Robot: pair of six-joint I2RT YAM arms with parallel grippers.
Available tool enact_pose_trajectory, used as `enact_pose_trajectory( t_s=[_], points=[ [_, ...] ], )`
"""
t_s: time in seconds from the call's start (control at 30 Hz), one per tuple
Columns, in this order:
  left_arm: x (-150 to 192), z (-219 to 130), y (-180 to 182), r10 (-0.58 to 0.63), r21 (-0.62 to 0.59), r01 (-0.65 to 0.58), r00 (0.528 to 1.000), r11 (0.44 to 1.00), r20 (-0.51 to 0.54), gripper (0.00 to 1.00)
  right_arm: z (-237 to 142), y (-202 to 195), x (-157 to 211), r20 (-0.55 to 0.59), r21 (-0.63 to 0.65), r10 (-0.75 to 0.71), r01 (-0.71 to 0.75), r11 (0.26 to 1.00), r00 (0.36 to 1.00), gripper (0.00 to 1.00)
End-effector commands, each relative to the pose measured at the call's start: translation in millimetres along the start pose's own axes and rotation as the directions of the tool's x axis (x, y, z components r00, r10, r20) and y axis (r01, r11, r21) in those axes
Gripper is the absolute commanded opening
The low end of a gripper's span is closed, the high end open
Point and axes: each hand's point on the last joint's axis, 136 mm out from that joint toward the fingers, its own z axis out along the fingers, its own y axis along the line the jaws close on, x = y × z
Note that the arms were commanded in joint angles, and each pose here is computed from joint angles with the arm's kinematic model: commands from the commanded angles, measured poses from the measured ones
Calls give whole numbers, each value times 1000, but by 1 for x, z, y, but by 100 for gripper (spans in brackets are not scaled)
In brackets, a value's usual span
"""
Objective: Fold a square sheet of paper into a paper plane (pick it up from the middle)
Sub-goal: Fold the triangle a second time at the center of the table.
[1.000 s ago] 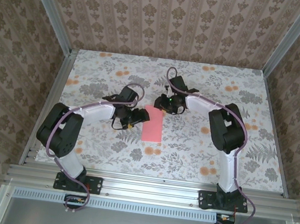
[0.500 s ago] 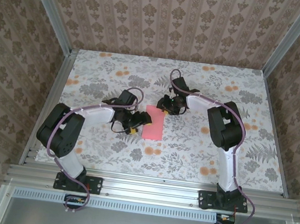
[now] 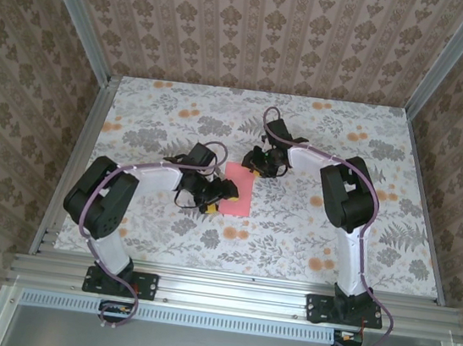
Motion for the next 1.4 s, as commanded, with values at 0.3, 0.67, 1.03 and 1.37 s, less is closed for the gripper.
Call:
enact_pose_trajectory(
  t_s=[0.3, 0.67, 1.03, 1.37],
  points=[
    [-10, 1, 5, -33, 0, 33, 998, 999, 52, 38, 14, -44, 20, -54, 105, 74, -68, 992, 996, 36],
    [-16, -9, -18, 27, 213, -54, 992, 976, 125, 43, 2, -29, 14, -45, 51, 61, -59, 997, 997, 37],
    [-5, -14, -31, 119, 319, -158, 983, 935, 137, 46, 8, -37, 19, -57, 72, 78, -74, 995, 995, 36],
    [-1, -9, -38, 162, 320, -198, 977, 926, 137, 50, 9, -39, 20, -59, 77, 83, -78, 994, 995, 36]
  ],
)
